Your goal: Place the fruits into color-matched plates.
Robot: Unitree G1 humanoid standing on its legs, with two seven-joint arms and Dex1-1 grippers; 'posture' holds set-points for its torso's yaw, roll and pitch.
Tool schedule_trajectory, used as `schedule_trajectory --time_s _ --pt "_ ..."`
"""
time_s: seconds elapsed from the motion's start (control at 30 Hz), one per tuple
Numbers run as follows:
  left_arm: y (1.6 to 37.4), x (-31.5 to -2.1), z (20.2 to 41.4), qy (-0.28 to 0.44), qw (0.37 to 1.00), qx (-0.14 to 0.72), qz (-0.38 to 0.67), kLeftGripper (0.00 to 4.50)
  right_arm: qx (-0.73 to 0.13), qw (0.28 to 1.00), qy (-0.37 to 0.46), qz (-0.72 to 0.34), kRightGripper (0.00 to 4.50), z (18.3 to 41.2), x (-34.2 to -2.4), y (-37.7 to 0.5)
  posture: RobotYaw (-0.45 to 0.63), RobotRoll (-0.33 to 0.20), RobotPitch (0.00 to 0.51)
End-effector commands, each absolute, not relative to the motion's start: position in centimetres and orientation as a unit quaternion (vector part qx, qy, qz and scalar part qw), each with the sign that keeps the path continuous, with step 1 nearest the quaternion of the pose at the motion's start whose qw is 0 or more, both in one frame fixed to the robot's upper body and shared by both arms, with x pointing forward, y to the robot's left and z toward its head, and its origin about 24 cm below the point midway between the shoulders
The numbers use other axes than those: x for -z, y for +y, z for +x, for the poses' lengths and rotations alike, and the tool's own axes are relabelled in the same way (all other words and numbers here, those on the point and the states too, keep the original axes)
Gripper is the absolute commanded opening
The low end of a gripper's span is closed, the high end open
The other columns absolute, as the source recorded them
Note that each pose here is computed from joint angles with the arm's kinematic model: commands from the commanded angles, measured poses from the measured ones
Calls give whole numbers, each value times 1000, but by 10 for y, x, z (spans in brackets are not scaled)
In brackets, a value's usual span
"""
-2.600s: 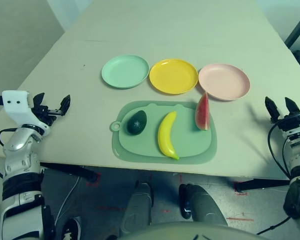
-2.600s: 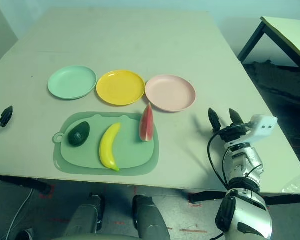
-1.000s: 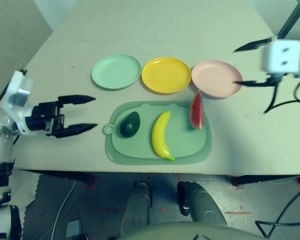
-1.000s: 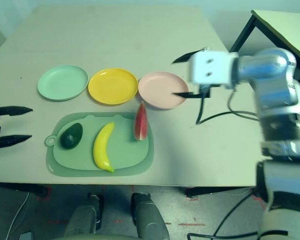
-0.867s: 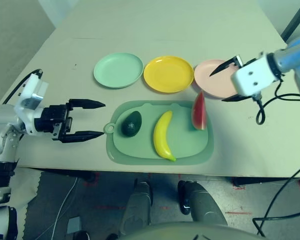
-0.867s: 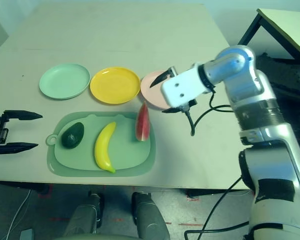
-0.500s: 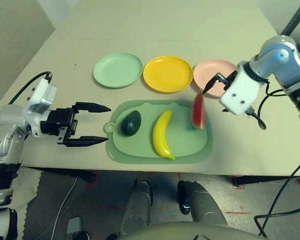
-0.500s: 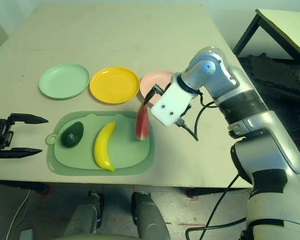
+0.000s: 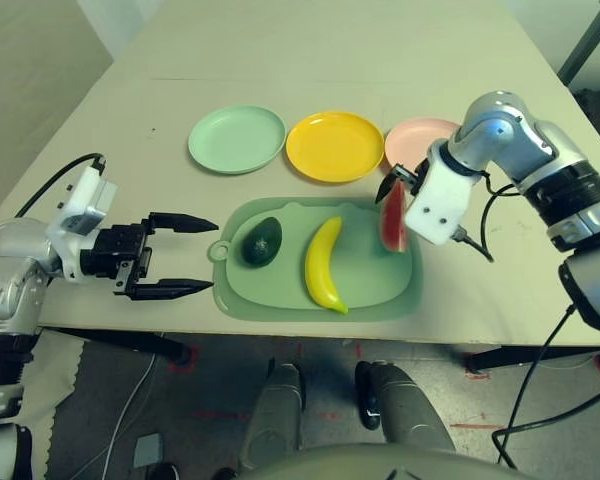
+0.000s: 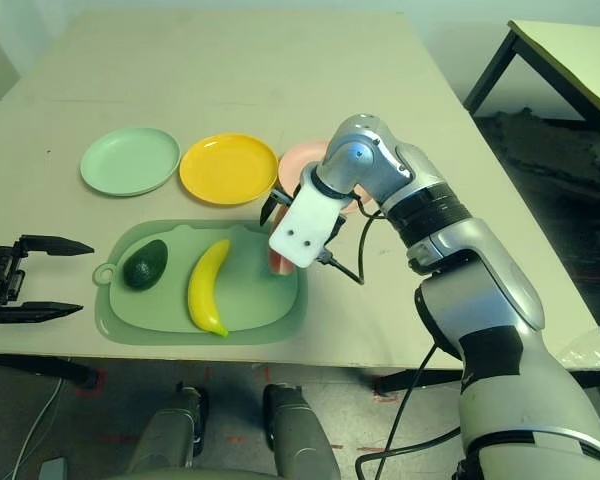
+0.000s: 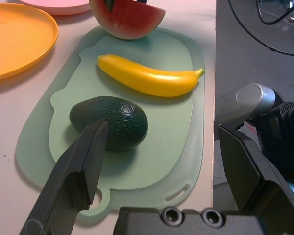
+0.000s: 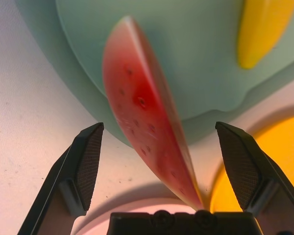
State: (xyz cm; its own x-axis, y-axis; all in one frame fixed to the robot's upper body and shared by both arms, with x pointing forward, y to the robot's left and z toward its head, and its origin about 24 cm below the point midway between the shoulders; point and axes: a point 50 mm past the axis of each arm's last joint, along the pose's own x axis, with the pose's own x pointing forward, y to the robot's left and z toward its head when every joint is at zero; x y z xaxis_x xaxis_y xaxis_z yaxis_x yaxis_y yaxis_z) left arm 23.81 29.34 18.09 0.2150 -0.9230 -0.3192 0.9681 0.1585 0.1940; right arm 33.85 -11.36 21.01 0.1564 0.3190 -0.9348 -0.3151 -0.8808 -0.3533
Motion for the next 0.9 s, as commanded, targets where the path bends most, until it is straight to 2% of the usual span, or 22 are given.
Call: schedule_trajectory --time_s 0.03,0.3,0.33,0.4,0.57,0.6,0.9 --pt "294 -183 236 68 756 623 192 4500 -652 215 9 -727 4482 340 -196 -113 39 0 206" --pt "293 -186 234 70 755 622 197 4500 -650 219 14 -728 4482 346 -183 -110 46 0 214" --pt "292 -186 234 70 755 622 197 4500 -648 224 15 -728 4350 347 -182 -109 47 0 215" --pt "290 -187 234 67 755 623 196 4500 -645 229 22 -729 3990 348 -181 -110 47 0 215" --pt "289 -188 234 64 755 622 198 4500 -641 226 35 -732 2260 350 -181 -115 43 0 213" --pt "289 -189 234 64 755 622 199 4500 -641 226 36 -732 2105 350 -181 -115 41 0 213" --pt "288 -189 239 66 753 622 205 4500 -635 246 34 -731 2093 352 -204 -117 19 0 203"
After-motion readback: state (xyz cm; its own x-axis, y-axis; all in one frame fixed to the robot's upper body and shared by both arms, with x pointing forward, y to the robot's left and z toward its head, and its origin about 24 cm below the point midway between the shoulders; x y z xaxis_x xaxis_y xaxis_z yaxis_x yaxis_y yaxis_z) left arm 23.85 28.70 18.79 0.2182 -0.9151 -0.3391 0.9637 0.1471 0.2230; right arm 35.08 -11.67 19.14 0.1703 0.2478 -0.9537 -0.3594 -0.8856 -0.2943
